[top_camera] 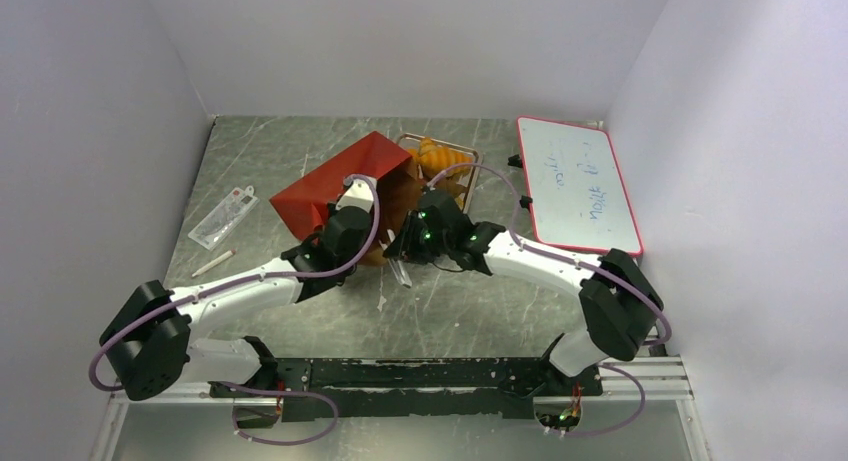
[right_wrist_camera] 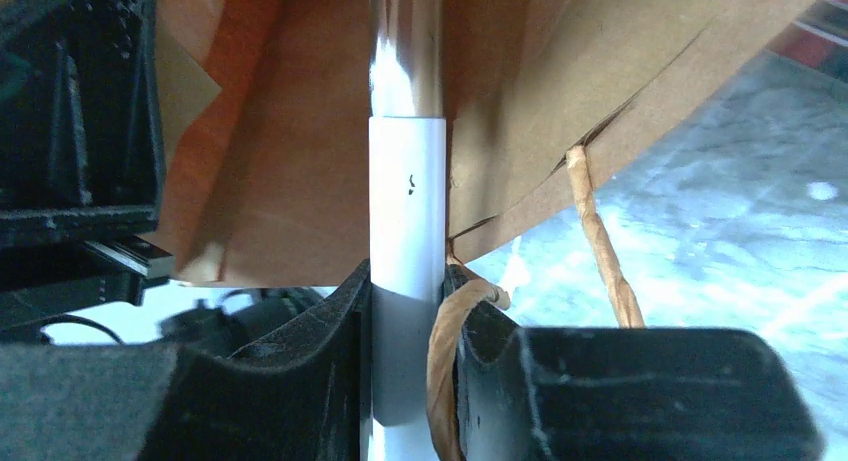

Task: Take the fake bread out of the paper bag
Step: Place the clamp at the center of the board.

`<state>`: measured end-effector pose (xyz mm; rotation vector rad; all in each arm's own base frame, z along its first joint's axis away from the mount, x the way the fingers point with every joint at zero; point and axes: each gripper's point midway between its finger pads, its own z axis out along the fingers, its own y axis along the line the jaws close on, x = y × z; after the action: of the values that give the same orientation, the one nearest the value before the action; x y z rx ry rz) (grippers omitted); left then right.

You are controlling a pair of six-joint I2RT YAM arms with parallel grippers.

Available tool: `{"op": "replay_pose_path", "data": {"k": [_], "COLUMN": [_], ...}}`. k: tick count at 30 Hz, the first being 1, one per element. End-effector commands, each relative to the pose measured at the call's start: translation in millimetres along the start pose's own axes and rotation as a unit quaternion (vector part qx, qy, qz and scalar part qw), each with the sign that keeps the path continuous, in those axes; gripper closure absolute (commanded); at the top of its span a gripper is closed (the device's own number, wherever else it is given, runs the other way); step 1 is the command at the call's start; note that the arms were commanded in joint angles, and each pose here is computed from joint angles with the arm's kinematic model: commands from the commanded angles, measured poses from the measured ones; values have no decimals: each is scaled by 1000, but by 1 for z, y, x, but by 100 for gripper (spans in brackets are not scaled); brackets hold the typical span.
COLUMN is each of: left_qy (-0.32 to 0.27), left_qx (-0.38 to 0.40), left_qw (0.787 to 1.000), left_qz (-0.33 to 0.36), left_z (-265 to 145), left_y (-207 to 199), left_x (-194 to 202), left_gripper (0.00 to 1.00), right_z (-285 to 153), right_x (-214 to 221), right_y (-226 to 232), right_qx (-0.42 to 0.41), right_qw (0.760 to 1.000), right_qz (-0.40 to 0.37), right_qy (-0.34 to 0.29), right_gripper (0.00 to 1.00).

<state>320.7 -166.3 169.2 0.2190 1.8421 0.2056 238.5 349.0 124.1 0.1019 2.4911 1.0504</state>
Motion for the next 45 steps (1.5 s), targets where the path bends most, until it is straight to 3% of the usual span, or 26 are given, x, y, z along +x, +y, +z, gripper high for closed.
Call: {"op": "replay_pose_path", "data": {"k": [1, 14, 19, 26, 33, 45], "left_qy": [7, -27, -30, -41, -39, -59], "left_qx": [-52, -55, -71, -132, -173, -208], "left_qw": [999, 998, 997, 990, 984, 976], "left_qz": [-5, -27, -27, -3, -12, 3], "left_z": [0, -3, -4, 2, 15, 24], "left_y": [13, 13, 18, 46, 80, 115], "left_x": [12, -12, -21, -29, -28, -65], "left_gripper": [93, 93, 93, 93, 93, 93], "right_z": [-20, -20, -20, -35, -77, -113], "right_x": [-18, -22, -15, -11, -12, -7], "right_y": [-6, -23, -17, 18, 49, 61], "right_qx": [67, 208, 222, 171, 100, 36], "right_qw": [993, 951, 940, 947, 959, 966], "right_qz": [-91, -228, -257, -269, -253, -238], "right_qy": [-32, 1, -6, -46, -83, -98], "right_gripper": [80, 80, 80, 81, 81, 81]}}
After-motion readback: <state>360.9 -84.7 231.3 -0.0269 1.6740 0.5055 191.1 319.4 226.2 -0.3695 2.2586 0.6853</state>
